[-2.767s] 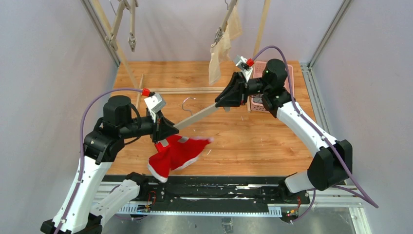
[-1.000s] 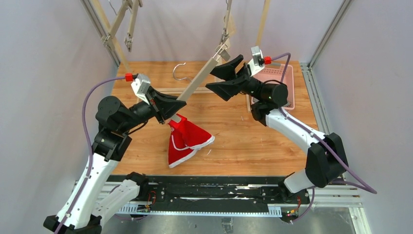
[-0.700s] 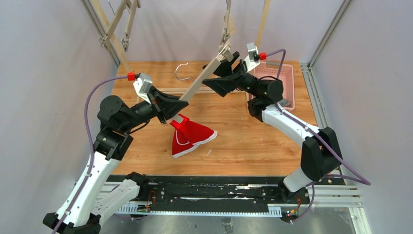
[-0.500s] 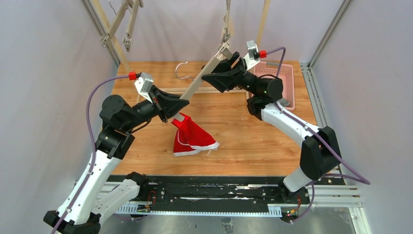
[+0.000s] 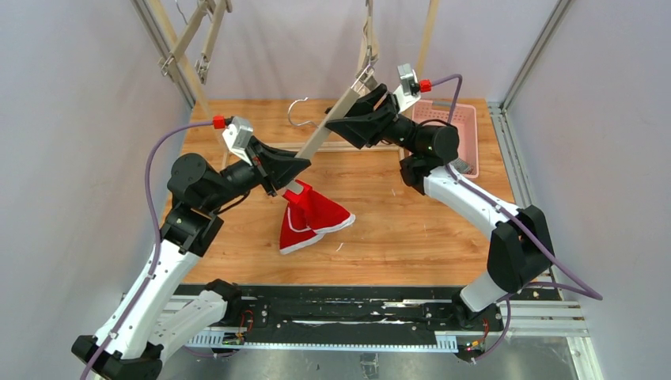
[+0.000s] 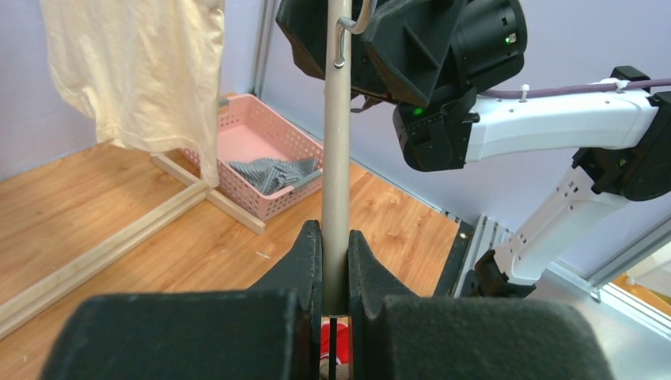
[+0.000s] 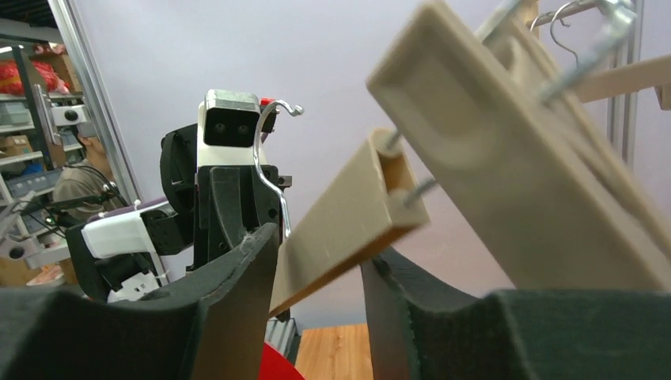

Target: Remove the underwear clipped to the hanger

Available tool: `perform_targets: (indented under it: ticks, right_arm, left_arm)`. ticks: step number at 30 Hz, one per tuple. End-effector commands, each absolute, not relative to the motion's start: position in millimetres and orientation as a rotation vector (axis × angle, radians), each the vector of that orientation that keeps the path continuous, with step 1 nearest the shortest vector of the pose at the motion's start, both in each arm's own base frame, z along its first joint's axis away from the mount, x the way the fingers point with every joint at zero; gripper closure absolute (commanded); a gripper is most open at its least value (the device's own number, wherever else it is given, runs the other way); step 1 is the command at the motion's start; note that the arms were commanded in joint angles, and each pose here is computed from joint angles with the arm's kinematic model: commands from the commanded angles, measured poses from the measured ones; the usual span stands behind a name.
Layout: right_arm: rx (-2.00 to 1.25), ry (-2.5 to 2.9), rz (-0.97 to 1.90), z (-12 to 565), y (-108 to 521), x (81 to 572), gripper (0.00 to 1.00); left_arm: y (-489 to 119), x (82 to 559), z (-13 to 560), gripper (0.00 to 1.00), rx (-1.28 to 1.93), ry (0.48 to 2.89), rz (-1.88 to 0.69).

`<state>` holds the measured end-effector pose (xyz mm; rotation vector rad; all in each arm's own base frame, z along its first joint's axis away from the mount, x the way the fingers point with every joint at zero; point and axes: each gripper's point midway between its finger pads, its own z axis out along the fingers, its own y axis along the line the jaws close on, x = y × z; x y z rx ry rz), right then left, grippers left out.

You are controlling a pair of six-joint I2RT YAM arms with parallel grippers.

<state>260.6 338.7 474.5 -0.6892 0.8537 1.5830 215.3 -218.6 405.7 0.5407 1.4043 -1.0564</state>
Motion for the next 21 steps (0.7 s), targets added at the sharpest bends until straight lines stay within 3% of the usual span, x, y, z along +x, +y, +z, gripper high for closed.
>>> perform_targets:
  ticks: [1,3,7,10,11,14,18,21]
  right_arm:
    - [-0.738,0.749,1.592,496,339,238,0.52]
    - [-0.746,0.737,1.598,497,339,236,0.62]
    - [-0.747,0.757,1.601,496,340,237,0.98]
    - [-0.739,0.767,1.593,496,340,237,0.99]
    - [-0.736,0.770,1.583,496,339,236,0.99]
    - [-0.746,0.785,1.557,496,337,233,0.99]
    - [-0.758,0.768,1.550,503,331,223,0.99]
    - [-0.769,0.751,1.545,508,326,215,0.99]
  left_arm:
    - [-227,215,402,1.00,0.556,1.396,-1.081]
    - [-226,215,402,1.00,0.554,1.395,-1.077]
    - [-227,215,401,1.00,0.555,1.397,-1.079]
    - [-227,217,397,1.00,0.546,1.412,-1.082]
    - [-227,218,395,0.96,0.544,1.416,-1.082]
    - [-226,217,391,0.71,0.547,1.418,-1.074]
    - [-221,220,380,0.53,0.530,1.445,-1.034]
    - [-214,223,371,0.47,0.512,1.477,-0.972]
